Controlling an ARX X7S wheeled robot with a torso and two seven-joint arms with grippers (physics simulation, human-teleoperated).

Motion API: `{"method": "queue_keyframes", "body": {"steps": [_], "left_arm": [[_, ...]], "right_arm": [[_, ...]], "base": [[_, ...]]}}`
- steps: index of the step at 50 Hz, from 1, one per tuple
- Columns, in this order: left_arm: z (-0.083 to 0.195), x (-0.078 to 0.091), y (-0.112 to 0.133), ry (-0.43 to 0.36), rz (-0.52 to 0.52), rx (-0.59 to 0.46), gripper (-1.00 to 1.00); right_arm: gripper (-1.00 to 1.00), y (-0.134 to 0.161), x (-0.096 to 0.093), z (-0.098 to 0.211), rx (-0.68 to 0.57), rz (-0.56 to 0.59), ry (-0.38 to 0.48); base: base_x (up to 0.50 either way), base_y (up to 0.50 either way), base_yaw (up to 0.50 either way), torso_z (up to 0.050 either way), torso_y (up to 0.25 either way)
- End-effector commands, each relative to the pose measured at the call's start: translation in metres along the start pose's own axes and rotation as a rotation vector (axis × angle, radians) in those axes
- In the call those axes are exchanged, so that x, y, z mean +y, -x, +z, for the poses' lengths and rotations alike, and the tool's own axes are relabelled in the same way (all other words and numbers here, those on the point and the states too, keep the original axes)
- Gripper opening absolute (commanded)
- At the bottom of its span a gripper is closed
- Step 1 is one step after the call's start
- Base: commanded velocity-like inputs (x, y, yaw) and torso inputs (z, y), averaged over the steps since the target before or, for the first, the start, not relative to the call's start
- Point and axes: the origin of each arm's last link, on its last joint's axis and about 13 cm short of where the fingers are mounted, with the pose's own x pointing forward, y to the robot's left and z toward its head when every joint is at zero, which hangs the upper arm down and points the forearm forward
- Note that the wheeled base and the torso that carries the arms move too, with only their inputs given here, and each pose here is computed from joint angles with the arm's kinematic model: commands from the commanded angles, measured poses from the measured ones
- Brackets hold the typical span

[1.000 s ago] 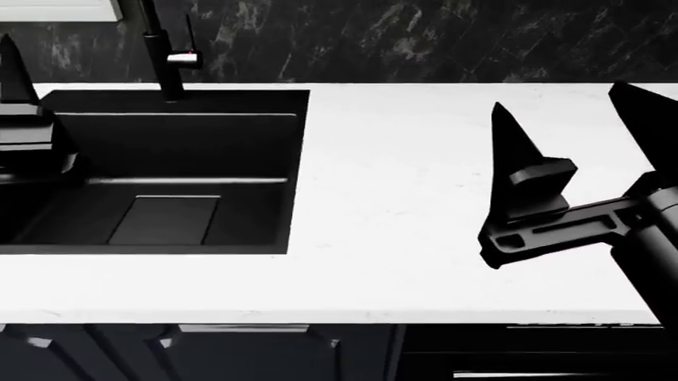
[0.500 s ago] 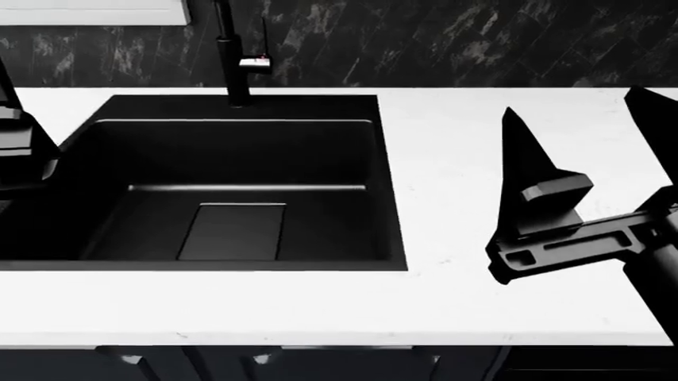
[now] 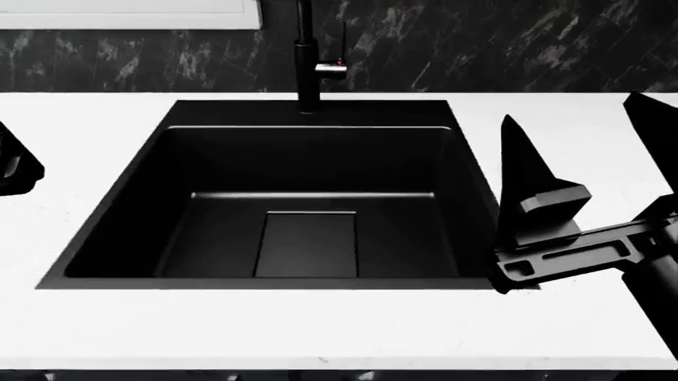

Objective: Pick up the bowl with donut and place it on the tray. Pick up the cupcake and place it on the tray.

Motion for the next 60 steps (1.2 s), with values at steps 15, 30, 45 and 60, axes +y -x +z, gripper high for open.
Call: {"method": "queue_keyframes", "body": {"steps": [15, 30, 45, 60], "left_arm": [[0.0057, 0.0091, -0.0020, -0.033, 0.028, -0.066, 1.00], [0.0089, 0.0084, 0.0020, -0.040, 0.024, -0.080, 1.00], [0.0095, 0.0103, 0.0052, -0.043, 0.032, -0.085, 1.00], [0.0096, 0.0105, 0.0054, -0.043, 0.035, -0.087, 1.00]], "right_arm": [[1.00, 0.0040, -0.0006, -0.0026, -0.003, -0.002, -0.001], [1.00, 0.0057, -0.0011, -0.0023, -0.006, -0.007, -0.001], [1.00, 0.0080, -0.0007, -0.0035, -0.008, -0.008, 0.002], [1.00, 0.0091, -0.0009, -0.0040, -0.015, 0.001, -0.005]], "base": [[0.09, 0.50, 0.00, 0.000, 0.001], [0.09, 0.50, 0.00, 0.000, 0.000], [0.09, 0.50, 0.00, 0.000, 0.001], [0.07, 0.40, 0.00, 0.000, 0.000]]}}
